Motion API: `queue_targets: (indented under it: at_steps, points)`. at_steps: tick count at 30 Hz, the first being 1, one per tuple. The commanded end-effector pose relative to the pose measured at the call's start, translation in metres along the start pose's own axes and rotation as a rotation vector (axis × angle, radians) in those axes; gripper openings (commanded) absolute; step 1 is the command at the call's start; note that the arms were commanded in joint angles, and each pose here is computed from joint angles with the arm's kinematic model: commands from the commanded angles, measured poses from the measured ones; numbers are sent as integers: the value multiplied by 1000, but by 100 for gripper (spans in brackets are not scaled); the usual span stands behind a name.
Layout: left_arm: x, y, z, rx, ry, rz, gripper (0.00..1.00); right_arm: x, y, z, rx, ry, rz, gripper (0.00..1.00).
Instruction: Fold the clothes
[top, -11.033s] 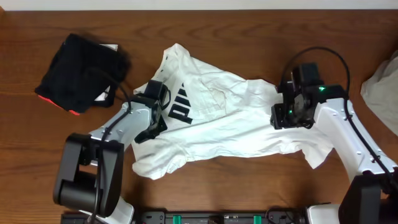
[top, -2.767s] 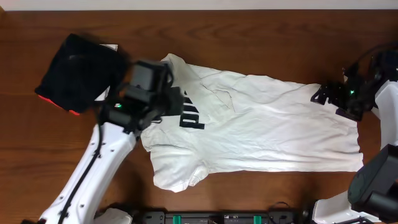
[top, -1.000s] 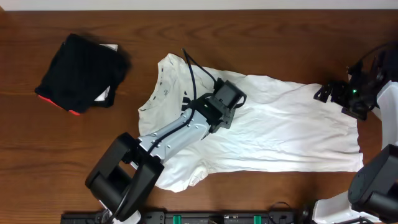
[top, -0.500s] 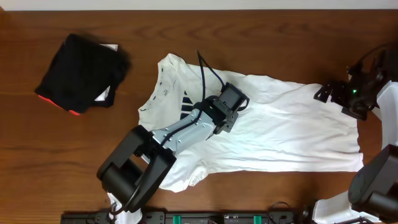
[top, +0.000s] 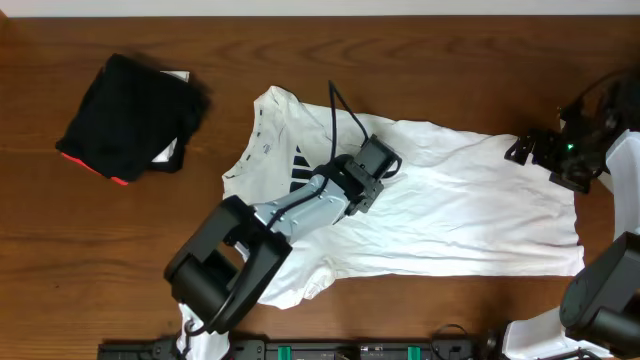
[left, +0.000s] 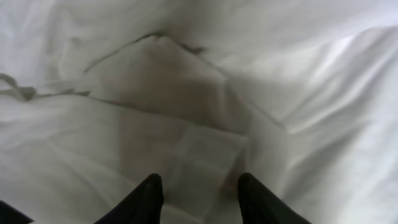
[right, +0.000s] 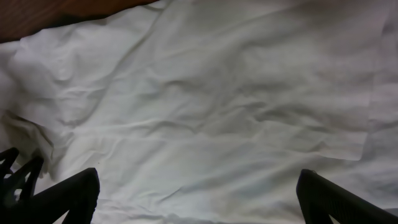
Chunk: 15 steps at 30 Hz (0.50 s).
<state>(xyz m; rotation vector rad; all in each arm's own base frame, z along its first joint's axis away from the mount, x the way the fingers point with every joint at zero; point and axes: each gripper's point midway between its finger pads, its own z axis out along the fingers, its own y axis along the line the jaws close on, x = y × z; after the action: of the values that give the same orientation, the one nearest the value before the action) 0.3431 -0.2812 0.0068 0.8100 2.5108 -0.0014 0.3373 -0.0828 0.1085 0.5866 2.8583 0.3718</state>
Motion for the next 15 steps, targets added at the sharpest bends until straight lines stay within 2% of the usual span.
queue_targets:
  at_steps: [1, 15]
  points:
    - [-8, 12, 0, -73, -19, 27, 42, -6, 1, -4, 1, -18, 2, 99]
    - [-9, 12, 0, -73, -23, 27, 42, -6, 1, -4, 1, -17, 2, 99]
